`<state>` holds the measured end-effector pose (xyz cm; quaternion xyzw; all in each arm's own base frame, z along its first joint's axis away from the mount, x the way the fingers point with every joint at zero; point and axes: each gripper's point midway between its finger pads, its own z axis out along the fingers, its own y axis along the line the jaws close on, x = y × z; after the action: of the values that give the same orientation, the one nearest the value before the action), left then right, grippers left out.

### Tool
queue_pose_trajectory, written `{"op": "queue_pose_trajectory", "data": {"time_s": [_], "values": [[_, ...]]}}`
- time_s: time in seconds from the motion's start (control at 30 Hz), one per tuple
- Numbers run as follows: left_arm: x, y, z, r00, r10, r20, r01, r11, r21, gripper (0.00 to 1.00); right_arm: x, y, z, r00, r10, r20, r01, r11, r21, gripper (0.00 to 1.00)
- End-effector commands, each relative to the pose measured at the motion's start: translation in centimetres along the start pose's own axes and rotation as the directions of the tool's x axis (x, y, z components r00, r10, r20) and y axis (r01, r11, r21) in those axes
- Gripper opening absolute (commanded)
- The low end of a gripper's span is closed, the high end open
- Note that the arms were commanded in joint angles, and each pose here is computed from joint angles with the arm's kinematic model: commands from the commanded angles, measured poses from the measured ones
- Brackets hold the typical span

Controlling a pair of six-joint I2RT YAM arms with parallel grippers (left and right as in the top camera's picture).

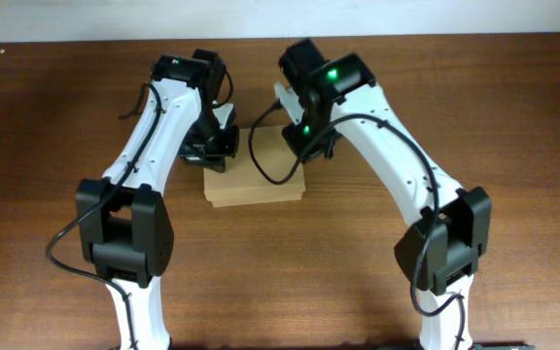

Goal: Pack container
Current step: 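Press down on the closed lid with both grippers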

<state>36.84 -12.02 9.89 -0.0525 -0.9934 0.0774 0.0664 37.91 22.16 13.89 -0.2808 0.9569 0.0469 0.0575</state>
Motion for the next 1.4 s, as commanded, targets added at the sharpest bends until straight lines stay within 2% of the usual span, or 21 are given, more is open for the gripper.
{"op": "queue_pose_trajectory", "data": {"time_s": [0.0,0.27,0.9,1.37], "values": [[0.7,0.1,1.5,1.0,0.01,-0.025,-0.01,1.0,0.011,0.02,1.2,0.9,1.1,1.0,-0.005,-0.025,0.005,0.999,-0.036,0.04],[1.0,0.6,3.6,0.999,0.007,-0.043,-0.007,1.0,0.009,0.01,1.9,0.8,3.2,0.999,-0.004,-0.047,0.003,0.999,-0.038,0.04],[0.5,0.5,3.6,1.0,0.0,-0.021,0.0,1.0,0.012,0.02,-1.1,3.1,-2.1,0.994,-0.067,0.089,0.071,0.997,-0.035,0.04],[0.5,0.5,3.6,1.0,0.0,-0.021,0.0,1.0,0.012,0.02,1.4,2.7,4.5,0.999,-0.038,-0.032,0.036,0.998,-0.043,0.04]]}}
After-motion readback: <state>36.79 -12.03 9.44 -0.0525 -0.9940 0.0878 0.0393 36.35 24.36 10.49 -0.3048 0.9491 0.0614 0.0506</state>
